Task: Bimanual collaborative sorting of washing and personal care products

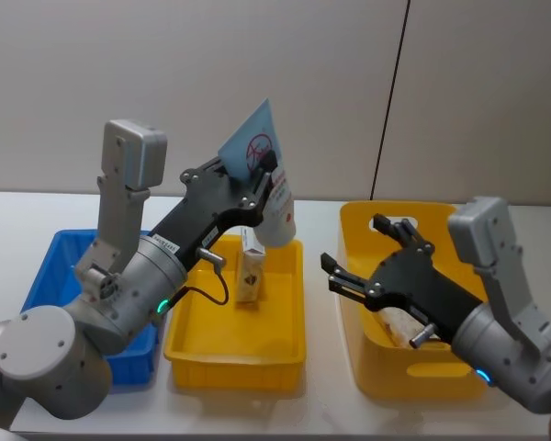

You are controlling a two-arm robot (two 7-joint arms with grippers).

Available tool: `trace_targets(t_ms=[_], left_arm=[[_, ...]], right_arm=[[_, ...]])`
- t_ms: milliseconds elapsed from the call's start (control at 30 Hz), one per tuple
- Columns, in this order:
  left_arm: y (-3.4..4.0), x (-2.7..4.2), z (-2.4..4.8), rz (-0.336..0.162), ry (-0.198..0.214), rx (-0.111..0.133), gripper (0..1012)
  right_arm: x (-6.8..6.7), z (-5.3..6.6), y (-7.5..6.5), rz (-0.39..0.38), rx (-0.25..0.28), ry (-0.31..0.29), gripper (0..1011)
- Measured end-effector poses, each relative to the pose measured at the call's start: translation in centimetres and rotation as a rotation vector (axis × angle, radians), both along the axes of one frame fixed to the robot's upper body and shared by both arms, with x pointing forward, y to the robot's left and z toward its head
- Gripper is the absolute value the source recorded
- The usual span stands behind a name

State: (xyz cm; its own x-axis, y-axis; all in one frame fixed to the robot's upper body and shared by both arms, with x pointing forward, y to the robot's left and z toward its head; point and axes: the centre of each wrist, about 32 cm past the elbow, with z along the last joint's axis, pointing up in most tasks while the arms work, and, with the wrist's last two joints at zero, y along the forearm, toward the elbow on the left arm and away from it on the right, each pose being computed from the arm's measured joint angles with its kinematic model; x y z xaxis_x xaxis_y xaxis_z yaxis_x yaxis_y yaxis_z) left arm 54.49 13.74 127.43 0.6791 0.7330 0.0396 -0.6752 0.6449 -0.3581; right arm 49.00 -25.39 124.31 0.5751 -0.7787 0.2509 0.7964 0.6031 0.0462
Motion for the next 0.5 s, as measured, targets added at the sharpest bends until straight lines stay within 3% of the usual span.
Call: trace_targets(t_ms=[500], left_arm=[[-0.35,-0.18,0.2,-0.029,-0.011,0.0,241]], right_arm=[[2.7,1.5,0.9,0.102,-0.042,-0.011,1002]])
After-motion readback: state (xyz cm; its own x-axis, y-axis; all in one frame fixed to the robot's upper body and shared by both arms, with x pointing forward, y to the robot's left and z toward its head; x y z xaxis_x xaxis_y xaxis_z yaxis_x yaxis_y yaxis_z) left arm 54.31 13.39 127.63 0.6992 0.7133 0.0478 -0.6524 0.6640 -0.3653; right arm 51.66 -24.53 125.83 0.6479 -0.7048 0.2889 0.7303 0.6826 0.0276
